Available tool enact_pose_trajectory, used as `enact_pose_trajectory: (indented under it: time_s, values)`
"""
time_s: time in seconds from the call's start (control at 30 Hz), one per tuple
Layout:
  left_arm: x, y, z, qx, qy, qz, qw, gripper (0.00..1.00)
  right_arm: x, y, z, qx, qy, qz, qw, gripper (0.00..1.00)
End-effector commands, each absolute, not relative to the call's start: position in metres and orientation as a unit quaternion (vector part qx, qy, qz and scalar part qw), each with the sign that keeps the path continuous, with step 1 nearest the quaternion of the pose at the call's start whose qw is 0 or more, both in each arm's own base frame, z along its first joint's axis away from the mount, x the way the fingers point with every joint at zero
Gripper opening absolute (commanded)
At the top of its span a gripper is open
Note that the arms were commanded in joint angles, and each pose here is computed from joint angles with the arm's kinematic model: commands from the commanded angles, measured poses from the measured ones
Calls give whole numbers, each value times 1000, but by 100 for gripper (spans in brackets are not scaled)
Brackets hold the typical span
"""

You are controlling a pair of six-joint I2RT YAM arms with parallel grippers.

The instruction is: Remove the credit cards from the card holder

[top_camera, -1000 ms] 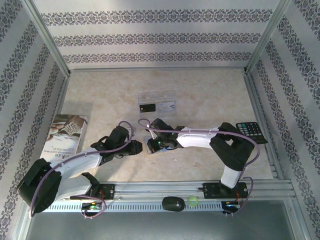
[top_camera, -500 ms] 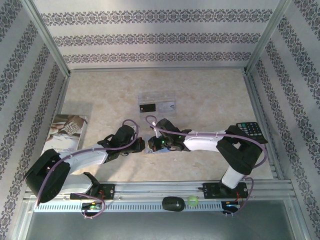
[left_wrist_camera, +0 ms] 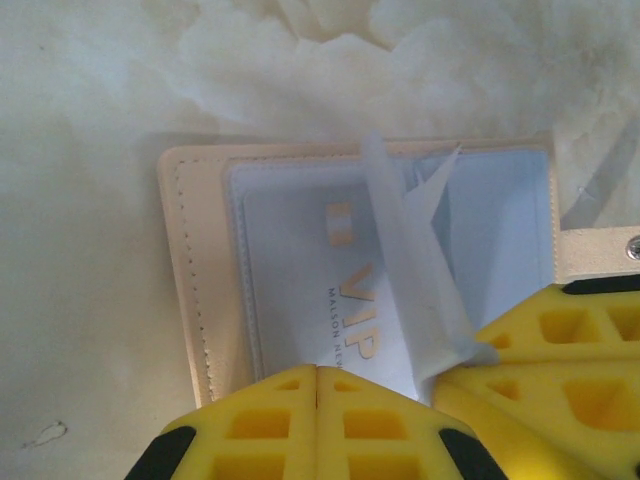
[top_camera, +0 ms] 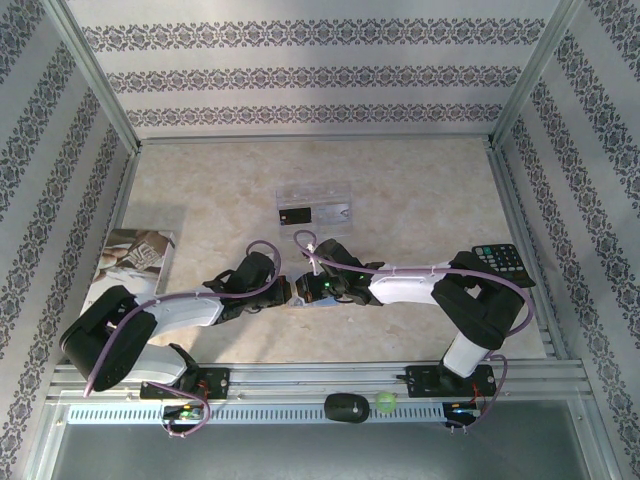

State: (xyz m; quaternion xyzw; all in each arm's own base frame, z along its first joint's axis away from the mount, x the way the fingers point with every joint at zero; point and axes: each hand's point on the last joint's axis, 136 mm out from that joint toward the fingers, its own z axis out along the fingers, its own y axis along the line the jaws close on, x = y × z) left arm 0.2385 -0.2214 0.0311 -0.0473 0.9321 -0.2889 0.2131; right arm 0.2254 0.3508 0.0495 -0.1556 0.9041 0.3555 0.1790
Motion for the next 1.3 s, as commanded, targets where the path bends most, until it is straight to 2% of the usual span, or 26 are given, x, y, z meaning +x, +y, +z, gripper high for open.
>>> enact_pose_trajectory:
  time_s: [0.0,0.4,0.53,0.63,0.77,0.87,0.97,1.03,1.17,1.27]
  values:
    - [237,-223,29,-53,933,-286,213,0,230,349,57,-144,899,367,191,0]
    - [221,-211,1,-70,956,-237,156,0,227,339,52,-125,907,355,191,0]
    - [215,-209,-3,-70,959,-233,145,0,230,317,50,-80,921,322,204,0]
    - [212,-208,-4,-69,959,-235,141,0,232,285,44,-28,942,257,213,0]
    - [209,-208,-3,-67,959,-236,142,0,232,235,44,54,954,173,240,26]
    - [210,-210,2,-59,958,-238,151,0,238,232,76,37,935,192,294,36]
    - [210,-212,4,-56,956,-241,155,0,242,259,112,-35,919,236,316,35]
    - [211,-213,4,-54,955,-245,155,0,242,280,119,-74,918,267,285,30]
    - [211,-214,5,-54,955,-246,156,0,230,325,106,-129,916,322,202,20]
    - [212,-213,6,-52,956,-244,158,0,229,325,80,-111,930,307,171,15]
